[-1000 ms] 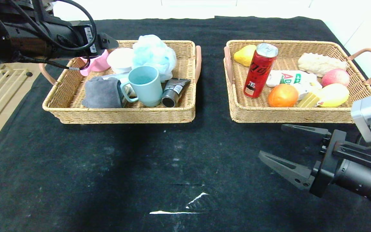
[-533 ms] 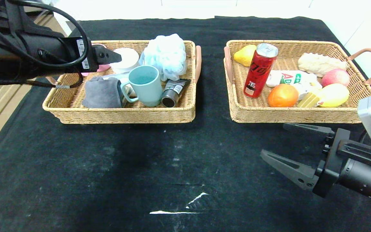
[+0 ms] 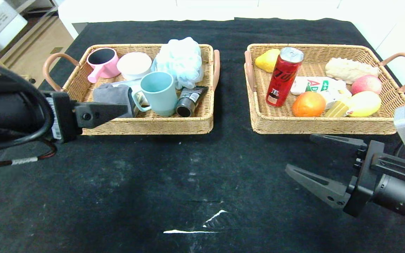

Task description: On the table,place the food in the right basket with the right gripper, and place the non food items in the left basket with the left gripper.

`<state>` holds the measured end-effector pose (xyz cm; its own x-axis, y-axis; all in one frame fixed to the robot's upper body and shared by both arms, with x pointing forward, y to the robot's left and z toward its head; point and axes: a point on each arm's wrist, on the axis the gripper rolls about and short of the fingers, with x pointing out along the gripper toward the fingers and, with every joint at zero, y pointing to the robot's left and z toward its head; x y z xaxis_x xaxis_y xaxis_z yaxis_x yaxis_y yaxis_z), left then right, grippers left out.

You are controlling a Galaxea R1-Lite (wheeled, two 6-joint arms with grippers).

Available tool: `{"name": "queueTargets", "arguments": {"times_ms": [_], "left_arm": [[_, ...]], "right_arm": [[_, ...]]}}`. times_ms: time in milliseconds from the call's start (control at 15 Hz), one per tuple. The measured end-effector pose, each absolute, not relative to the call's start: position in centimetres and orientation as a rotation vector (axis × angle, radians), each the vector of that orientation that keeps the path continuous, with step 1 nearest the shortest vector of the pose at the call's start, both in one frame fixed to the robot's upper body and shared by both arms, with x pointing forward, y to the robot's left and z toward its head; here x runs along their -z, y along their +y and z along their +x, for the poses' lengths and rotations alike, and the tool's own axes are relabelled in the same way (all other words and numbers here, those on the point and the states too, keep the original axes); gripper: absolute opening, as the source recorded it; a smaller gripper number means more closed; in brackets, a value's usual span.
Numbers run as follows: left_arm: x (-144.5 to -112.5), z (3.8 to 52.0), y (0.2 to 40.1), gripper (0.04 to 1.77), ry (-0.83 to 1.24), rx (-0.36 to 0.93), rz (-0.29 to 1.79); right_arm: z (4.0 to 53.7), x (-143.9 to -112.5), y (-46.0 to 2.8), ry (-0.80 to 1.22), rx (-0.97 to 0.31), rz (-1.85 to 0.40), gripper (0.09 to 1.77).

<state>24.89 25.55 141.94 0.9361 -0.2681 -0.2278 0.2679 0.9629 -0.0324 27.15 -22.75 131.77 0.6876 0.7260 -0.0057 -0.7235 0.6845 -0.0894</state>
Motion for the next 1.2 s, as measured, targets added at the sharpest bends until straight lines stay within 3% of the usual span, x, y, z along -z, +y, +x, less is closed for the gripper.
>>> {"name": "queueTargets", "arguments": {"times_ms": [400, 667, 1200], "left_arm": [[-139.9, 18.6, 28.8, 1.7, 0.183, 0.261, 0.012], [-138.8, 14.7, 31.3, 1.7, 0.148, 0.216, 0.083], [-139.7, 6.9, 34.0, 1.71, 0.027, 0.064, 0.157]], "right_arm": [[26.6, -133.5, -24.3, -0.091, -0.72, -0.091, 1.71], [25.4, -133.2, -26.0, 0.008, -0.662, -0.1, 1.71], [15.2, -134.1, -31.4, 0.215, -0.418, -0.12, 1.71]]}}
